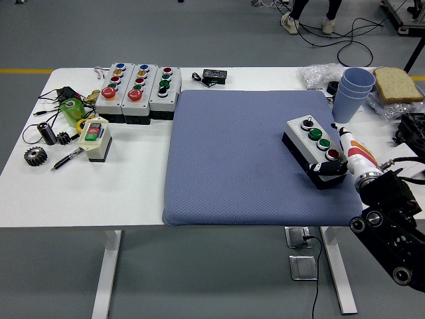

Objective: Pick up the button,place it on the desk,press the button,press the button

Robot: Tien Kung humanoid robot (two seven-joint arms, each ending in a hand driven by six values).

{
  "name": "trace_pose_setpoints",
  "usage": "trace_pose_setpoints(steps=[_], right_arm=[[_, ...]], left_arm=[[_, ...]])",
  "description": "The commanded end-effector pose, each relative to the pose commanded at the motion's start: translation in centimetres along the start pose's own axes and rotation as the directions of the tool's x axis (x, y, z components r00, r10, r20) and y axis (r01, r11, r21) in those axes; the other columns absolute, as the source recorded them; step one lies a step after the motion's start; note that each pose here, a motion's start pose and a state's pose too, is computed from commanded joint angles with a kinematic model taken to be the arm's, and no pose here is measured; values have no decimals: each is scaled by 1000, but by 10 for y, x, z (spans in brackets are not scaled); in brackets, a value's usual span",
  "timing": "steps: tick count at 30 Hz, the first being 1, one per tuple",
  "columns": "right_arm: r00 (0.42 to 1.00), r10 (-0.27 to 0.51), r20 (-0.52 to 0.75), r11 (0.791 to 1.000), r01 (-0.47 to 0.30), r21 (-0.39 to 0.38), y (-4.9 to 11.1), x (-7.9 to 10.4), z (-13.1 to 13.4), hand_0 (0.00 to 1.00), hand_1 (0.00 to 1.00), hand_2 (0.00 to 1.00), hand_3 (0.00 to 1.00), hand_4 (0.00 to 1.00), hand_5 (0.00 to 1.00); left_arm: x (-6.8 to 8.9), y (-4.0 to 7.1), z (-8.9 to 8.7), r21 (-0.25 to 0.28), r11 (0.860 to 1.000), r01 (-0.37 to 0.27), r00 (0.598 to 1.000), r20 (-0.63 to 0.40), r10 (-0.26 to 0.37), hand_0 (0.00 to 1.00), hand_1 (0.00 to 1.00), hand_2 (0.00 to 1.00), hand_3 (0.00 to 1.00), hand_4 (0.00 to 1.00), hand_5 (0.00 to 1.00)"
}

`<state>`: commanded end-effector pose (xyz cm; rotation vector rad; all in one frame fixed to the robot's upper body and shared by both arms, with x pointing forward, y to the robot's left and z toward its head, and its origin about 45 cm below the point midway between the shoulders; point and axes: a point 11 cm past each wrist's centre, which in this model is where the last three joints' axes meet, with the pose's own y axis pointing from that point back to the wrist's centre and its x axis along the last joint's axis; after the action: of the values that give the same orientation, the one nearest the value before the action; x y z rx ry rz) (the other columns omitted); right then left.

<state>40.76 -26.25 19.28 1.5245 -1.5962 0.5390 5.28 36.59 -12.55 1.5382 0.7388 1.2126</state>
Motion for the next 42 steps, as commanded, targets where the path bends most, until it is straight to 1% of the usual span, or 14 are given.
trace_pose_setpoints(steps=[3, 4, 9, 10, 15, 16, 20, 21, 24, 27, 28, 34, 38, 42], right_arm=[[998, -41, -50, 999, 41, -15, -4, -3, -2, 854, 803, 925, 933, 998, 137], [997, -56, -60, 998, 55, -18, -5, -4, -3, 765, 726, 837, 882, 998, 149], [986, -99, -132, 994, 91, -65, -11, -8, 0, 765, 726, 837, 882, 998, 149], [985, -100, -142, 993, 90, -74, -13, -7, 1, 617, 626, 758, 817, 975, 154], [980, -98, -171, 993, 86, -79, -16, -4, 3, 617, 626, 758, 817, 975, 154], [980, -89, -179, 994, 76, -80, -17, -2, 4, 450, 476, 596, 694, 848, 74], [977, -35, -213, 998, 22, -63, -20, 10, 2, 450, 476, 596, 694, 848, 74], [976, -27, -215, 998, 15, -56, -21, 12, 1, 294, 347, 509, 621, 799, 67], [976, -13, -219, 999, 4, -42, -21, 16, -1, 294, 347, 509, 621, 799, 67], [974, -11, -228, 1000, 7, -18, -21, 19, -3, 294, 347, 509, 621, 799, 67], [973, -16, -231, 1000, 14, -11, -21, 19, -3, 180, 234, 459, 572, 761, 94], [970, -20, -241, 996, 41, 82, -17, 19, -14, 202, 239, 451, 570, 734, 109], [963, -39, -268, 978, 92, 189, -9, 14, -31, 202, 239, 451, 570, 734, 109], [949, -52, -311, 940, 151, 306, 0, 5, -52, 213, 240, 448, 575, 750, 127]], left_arm=[[-2, 0, -1, 2, 1000, 4, 1000, -12, -4, 621, 658, 674, 594, 337, 645], [-3, 0, -1, 3, 1000, 4, 1000, -13, -4, 622, 656, 674, 593, 336, 640], [-6, 0, -4, 8, 1000, 11, 1000, -24, -11, 622, 656, 674, 593, 336, 640], [-7, 0, -4, 8, 1000, 12, 1000, -26, -11, 620, 656, 674, 591, 337, 637], [-7, 1, -3, 6, 1000, 12, 999, -34, -12, 620, 656, 674, 591, 337, 637], [-7, 1, -3, 6, 1000, 12, 999, -35, -12, 619, 656, 673, 591, 340, 640], [-7, 1, 0, 0, 1000, 10, 999, -40, -10, 619, 656, 673, 591, 340, 640], [-6, 1, 0, -1, 1000, 10, 999, -41, -10, 618, 656, 673, 592, 340, 640], [-6, 1, 1, -3, 1000, 9, 999, -41, -9, 618, 656, 673, 592, 340, 640], [-5, 1, 2, -5, 1000, 7, 999, -42, -8, 618, 656, 673, 592, 340, 640], [-5, 1, 3, -5, 1000, 7, 999, -42, -7, 618, 656, 674, 592, 341, 641], [-4, 1, 3, -6, 1000, 5, 999, -43, -6, 618, 656, 674, 593, 343, 644], [-3, 0, 4, -8, 1000, 5, 999, -43, -5, 618, 656, 674, 593, 343, 644], [-3, 0, 4, -7, 1000, 4, 999, -43, -4, 619, 656, 674, 592, 344, 646]])
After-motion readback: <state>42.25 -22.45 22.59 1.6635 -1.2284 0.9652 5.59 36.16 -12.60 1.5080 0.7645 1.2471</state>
